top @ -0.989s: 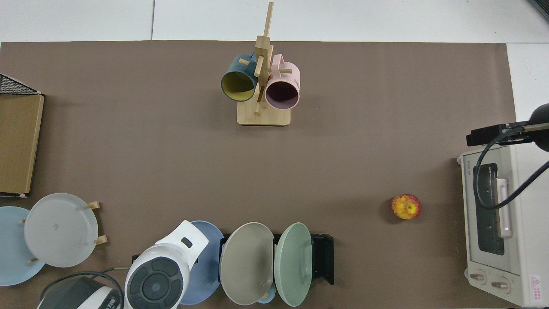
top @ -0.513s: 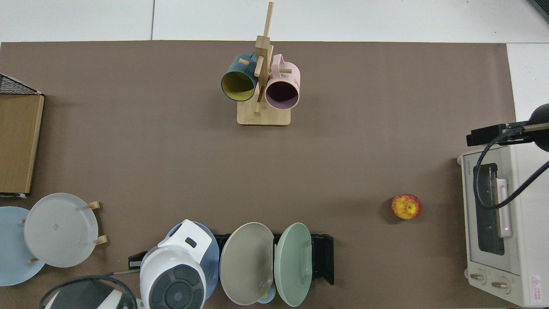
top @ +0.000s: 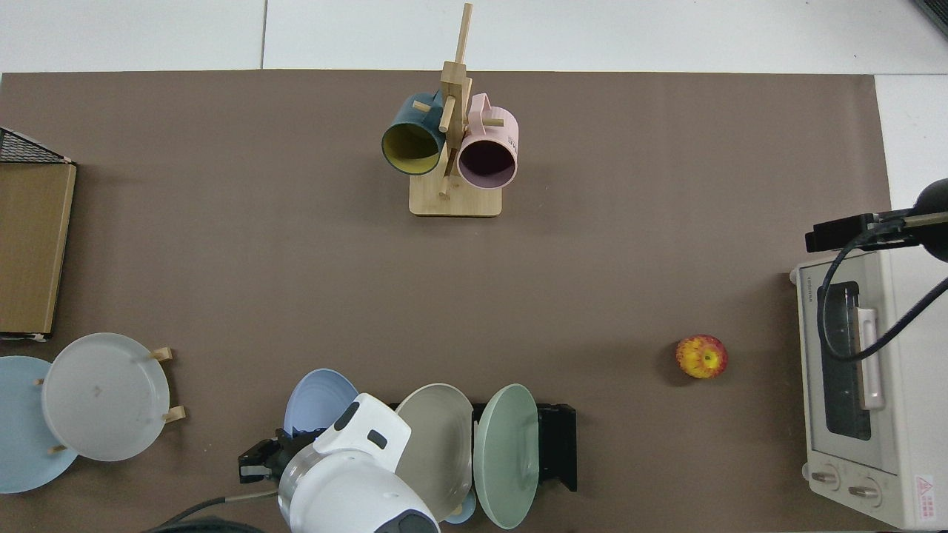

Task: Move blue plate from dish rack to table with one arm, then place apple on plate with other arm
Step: 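Lift the blue plate out while the right gripper reaches the apple, then lower the blue plate onto the table while the right gripper grasps the apple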

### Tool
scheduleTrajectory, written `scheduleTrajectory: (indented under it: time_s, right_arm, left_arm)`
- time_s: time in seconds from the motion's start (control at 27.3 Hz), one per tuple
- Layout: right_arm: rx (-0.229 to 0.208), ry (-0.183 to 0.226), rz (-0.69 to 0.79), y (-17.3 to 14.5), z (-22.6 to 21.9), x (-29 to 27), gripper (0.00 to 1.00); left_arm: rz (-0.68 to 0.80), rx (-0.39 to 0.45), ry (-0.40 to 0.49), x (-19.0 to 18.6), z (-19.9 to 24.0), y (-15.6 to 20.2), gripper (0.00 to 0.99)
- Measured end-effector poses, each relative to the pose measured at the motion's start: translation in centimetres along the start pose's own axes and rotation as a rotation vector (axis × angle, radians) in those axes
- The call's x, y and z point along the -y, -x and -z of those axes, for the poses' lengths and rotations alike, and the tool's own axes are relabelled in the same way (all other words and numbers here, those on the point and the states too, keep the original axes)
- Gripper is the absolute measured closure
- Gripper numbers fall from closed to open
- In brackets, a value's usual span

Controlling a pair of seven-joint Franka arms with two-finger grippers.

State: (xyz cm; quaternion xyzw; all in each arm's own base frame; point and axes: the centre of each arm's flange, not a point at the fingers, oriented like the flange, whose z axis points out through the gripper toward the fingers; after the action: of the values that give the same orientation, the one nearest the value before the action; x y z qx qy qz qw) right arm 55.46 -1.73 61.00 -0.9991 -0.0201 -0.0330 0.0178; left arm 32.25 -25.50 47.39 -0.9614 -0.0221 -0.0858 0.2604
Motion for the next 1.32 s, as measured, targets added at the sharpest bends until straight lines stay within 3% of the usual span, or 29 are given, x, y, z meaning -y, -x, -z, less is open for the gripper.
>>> scheduleTrajectory:
  time_s: [0.22,0.51,0.62,0.92,1.32]
  right_arm:
    - [0.000,0.000,0.000,0.0,0.0,0.0,0.00]
    - [0.032,-0.003,-0.012,0.9,-2.7,0.0,0.00]
    - [0.050,-0.003,-0.039,1.7,-5.4,0.1,0.00]
    - [0.098,0.000,-0.089,3.7,-12.7,3.3,0.00]
    - [0.086,0.005,-0.092,7.2,-20.2,4.0,0.00]
  left_arm:
    - [0.008,-0.053,-0.002,1.0,2.0,-1.3,0.903]
    - [0.087,-0.046,0.084,4.3,3.5,-5.5,0.903]
    - [0.144,-0.028,0.164,4.8,3.3,-8.2,0.903]
    - [0.300,0.056,0.481,3.9,0.0,-14.6,0.903]
    - [0.344,0.086,0.656,-0.9,-3.4,-16.5,0.903]
